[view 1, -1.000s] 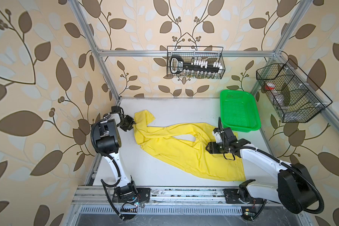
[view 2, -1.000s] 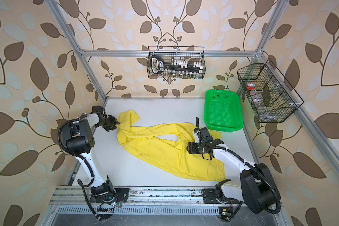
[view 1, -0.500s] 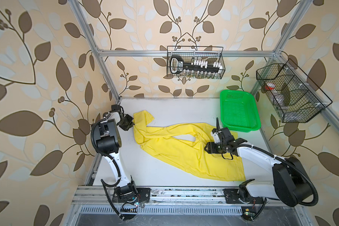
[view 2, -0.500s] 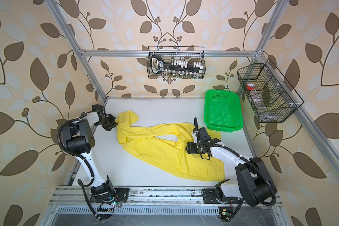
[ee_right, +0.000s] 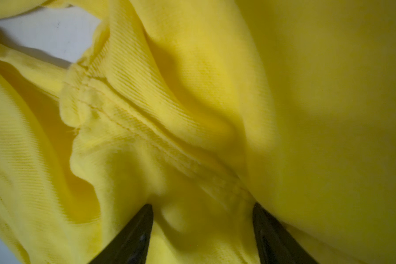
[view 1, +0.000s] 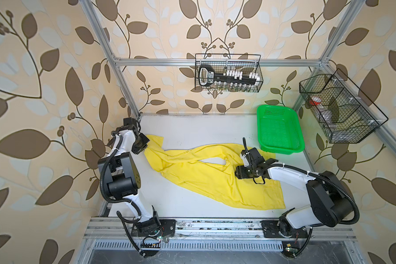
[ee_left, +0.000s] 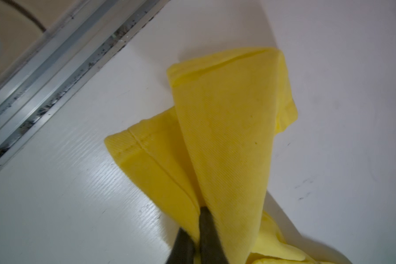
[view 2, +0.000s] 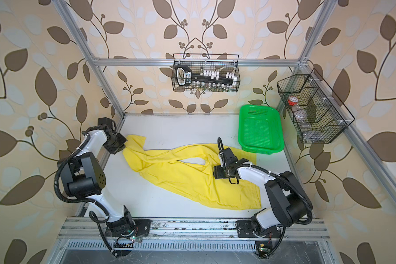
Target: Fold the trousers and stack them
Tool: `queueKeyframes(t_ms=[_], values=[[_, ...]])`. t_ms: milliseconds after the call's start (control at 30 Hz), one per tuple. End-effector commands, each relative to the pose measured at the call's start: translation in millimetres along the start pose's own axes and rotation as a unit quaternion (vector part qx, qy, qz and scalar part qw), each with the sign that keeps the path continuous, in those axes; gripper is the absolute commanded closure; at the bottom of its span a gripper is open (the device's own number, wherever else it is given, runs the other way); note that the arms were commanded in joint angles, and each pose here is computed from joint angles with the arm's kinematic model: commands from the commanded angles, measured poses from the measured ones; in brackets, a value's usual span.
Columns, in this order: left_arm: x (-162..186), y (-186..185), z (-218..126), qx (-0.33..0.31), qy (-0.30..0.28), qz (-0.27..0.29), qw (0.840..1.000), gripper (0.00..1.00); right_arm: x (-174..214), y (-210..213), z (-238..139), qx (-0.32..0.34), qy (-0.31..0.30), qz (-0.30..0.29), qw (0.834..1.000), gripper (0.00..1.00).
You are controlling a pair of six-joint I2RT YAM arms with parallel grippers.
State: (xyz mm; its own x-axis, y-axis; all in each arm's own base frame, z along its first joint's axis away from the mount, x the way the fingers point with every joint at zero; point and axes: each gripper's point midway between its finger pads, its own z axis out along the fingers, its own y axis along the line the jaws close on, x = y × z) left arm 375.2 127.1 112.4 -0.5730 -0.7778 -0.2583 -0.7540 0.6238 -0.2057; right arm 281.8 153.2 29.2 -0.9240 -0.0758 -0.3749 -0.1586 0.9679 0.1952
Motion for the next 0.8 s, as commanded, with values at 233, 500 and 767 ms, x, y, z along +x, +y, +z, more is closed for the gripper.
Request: queueKeyframes(t_ms=[233,500,767], values=[[23,92,-12,-0.203,-0.021,0.033,0.978,0.89,25,-45,6,0.082,0.022,0.038,0.996,0.29],[33,126,-8,-0.277,-0.032,0.048,0.959,0.89,29,-62,1,0.108,0.016,0.066,0.992,0.29],[45,129,3,-0.276,-0.007,0.054,0.960,0.86,34,-93,-20,0.128,-0.003,0.115,0.985,0.30]])
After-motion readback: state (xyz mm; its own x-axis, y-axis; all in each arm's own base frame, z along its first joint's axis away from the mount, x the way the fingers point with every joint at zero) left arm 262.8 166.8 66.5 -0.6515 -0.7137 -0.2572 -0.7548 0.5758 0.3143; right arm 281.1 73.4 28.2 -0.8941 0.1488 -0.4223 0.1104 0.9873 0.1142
